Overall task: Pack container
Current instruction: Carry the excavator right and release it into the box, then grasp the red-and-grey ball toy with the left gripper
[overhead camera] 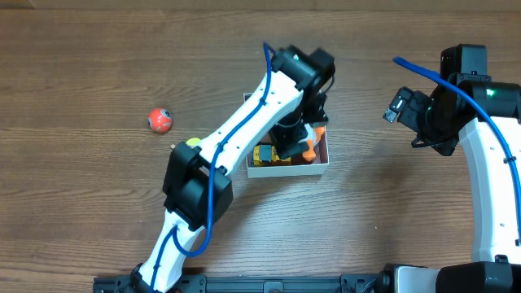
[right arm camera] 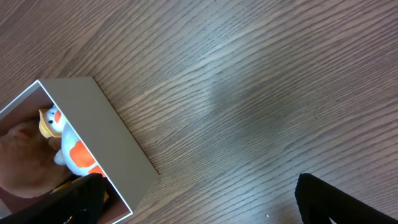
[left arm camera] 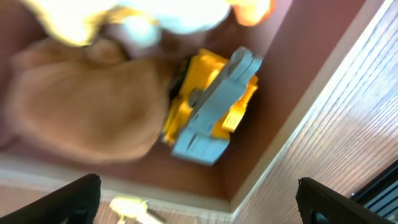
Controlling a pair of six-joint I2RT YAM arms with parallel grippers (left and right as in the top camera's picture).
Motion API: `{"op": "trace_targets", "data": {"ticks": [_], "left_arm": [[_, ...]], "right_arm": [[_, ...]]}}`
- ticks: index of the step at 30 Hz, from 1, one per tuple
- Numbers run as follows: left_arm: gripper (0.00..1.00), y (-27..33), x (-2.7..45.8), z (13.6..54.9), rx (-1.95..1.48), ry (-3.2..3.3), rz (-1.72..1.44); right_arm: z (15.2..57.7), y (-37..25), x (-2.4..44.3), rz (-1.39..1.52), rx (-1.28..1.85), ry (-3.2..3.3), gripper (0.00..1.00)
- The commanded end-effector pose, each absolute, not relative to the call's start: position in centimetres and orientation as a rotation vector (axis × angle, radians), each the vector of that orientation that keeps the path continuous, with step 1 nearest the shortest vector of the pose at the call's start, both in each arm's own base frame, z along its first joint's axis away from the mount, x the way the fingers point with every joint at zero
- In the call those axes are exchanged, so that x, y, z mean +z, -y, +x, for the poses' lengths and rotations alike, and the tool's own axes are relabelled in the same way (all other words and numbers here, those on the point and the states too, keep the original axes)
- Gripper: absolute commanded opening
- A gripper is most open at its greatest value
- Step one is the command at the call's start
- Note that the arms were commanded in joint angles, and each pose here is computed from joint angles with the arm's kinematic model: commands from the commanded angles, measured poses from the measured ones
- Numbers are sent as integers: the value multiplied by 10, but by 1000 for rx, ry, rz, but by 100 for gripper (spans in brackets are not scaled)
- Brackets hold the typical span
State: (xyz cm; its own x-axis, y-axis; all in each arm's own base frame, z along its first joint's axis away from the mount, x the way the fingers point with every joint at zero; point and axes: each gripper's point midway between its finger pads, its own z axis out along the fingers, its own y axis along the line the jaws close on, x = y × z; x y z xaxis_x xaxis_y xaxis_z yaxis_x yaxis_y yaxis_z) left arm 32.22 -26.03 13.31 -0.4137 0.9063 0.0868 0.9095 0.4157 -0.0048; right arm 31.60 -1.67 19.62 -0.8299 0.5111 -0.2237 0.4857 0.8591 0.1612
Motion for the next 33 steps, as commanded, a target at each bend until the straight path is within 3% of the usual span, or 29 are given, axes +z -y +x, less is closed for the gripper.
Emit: {"op": "trace_targets", "data": {"ticks": [1,9,14,20,26,33], "left_arm": [[100,252,186,335,-154,2813,-1557],[100,186,287,322,-216,3208,-1307],[100,114,301,305,-117,3369,-862],[100,61,257,316,313,3333,-340],[100,-9,180,349,235,3278,212],[100,-25,98,366,206,3145,327]], "right_arm": [[315,17,198,761,144,-2773,100],[314,17,197,763,143,-2777,100],[314,17,197,763,143,-2777,100],[314,17,197,763,143,-2777,100],[314,17,197,763,143,-2777,100],[314,17,197,762,143,-2777,100]]}}
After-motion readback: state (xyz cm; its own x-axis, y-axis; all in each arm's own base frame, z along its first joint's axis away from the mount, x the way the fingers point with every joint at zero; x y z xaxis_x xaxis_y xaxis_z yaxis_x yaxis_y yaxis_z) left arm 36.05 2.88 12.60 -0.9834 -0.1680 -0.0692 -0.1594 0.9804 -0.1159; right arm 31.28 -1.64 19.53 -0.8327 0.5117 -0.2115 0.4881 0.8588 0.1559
